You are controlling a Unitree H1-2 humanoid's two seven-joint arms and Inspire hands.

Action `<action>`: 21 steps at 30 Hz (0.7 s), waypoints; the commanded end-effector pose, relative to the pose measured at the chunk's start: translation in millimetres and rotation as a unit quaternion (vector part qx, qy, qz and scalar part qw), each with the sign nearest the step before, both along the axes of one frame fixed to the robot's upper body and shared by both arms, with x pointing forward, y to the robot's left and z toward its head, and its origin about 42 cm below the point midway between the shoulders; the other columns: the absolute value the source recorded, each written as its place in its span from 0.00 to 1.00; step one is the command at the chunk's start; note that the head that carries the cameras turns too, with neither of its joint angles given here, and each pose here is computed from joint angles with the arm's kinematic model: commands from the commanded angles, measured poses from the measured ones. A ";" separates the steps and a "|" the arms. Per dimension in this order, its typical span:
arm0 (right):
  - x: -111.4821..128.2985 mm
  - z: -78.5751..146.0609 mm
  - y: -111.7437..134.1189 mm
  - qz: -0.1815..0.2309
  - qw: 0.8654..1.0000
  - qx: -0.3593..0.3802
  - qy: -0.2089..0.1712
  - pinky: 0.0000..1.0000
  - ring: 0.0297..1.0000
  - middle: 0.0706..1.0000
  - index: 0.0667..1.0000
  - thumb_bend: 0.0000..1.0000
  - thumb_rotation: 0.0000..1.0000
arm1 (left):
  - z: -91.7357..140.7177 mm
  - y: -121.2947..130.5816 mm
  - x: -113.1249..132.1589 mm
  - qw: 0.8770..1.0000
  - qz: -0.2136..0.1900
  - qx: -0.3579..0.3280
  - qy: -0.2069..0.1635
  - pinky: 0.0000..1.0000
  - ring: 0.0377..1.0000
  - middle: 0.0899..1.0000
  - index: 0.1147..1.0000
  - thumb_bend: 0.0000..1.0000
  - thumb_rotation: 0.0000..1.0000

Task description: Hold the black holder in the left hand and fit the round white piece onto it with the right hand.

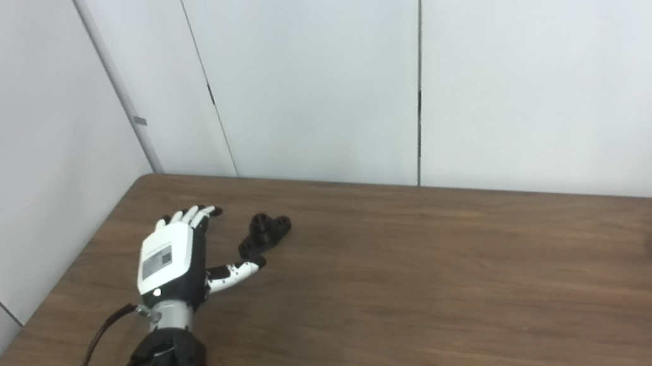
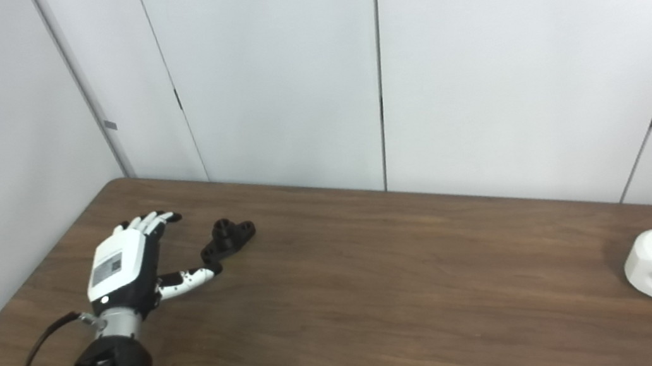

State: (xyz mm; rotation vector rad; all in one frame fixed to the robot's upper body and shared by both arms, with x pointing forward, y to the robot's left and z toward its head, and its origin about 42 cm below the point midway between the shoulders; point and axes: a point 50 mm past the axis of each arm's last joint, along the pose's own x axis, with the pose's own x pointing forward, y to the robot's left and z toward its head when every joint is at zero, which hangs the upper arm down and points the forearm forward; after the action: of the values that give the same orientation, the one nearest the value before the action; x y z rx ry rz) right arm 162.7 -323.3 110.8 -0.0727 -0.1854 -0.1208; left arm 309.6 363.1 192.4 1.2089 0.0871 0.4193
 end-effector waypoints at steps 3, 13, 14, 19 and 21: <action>-11.3 -19.1 3.9 -0.011 0.999 0.014 0.039 0.95 0.96 0.96 0.99 0.45 1.00 | 19.1 4.5 25.0 0.999 0.007 0.033 -0.022 1.00 0.95 0.91 0.79 0.89 0.48; -14.7 -17.8 4.5 -0.011 0.999 0.012 0.042 0.95 0.96 0.96 0.99 0.45 1.00 | 8.8 1.1 65.3 0.998 0.006 0.062 0.016 1.00 0.98 0.92 0.78 0.86 0.49; -14.9 -17.6 4.5 -0.011 0.999 0.011 0.042 0.95 0.97 0.96 0.99 0.45 1.00 | 8.3 0.9 67.4 0.998 0.007 0.063 0.017 1.00 0.98 0.92 0.78 0.86 0.49; -16.2 -16.0 5.3 -0.012 0.999 0.014 0.041 0.94 0.96 0.95 0.99 0.43 1.00 | 4.1 1.8 78.4 0.997 0.017 0.066 0.023 1.00 0.97 0.92 0.77 0.86 0.48; -16.7 -15.3 5.2 -0.012 0.999 0.013 0.041 0.94 0.96 0.95 0.99 0.43 1.00 | 3.1 2.4 81.2 0.997 0.021 0.063 0.026 1.00 0.97 0.92 0.77 0.85 0.48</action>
State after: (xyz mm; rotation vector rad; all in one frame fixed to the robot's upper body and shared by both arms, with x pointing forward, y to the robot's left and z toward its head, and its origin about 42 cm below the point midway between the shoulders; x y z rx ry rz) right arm 160.3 -322.6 111.7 -0.0752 -0.1845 -0.1215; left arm 379.6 357.3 168.6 1.3089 0.2043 0.3550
